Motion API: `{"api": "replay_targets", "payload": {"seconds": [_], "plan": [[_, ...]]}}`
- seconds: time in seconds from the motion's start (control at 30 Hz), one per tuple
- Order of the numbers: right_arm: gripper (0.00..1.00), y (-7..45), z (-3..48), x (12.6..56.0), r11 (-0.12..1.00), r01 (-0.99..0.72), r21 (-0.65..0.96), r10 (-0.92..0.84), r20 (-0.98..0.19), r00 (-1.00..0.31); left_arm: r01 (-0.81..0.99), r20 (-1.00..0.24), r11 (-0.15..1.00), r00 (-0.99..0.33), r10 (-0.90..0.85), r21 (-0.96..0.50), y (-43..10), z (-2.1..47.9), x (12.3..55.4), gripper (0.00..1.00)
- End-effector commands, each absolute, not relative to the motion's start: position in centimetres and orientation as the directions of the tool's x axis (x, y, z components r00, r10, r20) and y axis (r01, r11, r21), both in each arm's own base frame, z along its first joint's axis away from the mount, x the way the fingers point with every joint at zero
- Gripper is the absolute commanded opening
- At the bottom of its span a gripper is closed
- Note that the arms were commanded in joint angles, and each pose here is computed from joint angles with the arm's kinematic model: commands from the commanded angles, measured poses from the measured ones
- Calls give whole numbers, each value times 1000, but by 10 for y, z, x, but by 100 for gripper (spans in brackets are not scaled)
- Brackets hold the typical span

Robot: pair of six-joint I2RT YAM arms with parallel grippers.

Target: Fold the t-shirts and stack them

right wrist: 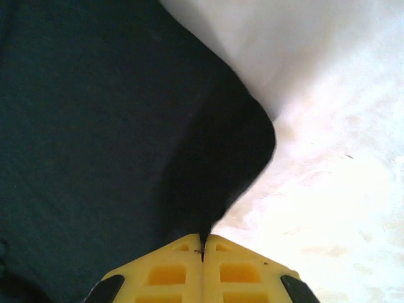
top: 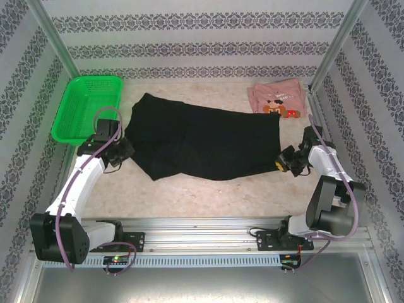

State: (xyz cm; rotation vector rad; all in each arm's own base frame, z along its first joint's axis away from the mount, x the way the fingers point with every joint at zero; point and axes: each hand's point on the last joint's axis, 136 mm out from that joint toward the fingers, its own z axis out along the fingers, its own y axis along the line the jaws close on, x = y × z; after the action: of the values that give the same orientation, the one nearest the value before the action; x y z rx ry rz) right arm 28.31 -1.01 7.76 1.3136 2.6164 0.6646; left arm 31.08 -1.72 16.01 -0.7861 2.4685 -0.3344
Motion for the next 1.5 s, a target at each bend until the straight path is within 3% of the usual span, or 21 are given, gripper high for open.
{"api": "replay_targets", "payload": {"seconds": [0.0, 0.53, 1.47], "plan": [[0, -11, 94, 290, 527, 706, 473, 781, 58, -622, -439, -415, 809, -701, -580, -390, -15, 173, 324, 0], [0, -26, 96, 334, 531, 693, 488, 781, 34, -623, -405, -457, 810, -677, -577, -423, 14, 195, 408, 0], [0, -56, 77, 378, 592, 684, 426, 753, 11, -658, -282, -440, 858, -765, -471, -430, 17, 192, 499, 0]]}}
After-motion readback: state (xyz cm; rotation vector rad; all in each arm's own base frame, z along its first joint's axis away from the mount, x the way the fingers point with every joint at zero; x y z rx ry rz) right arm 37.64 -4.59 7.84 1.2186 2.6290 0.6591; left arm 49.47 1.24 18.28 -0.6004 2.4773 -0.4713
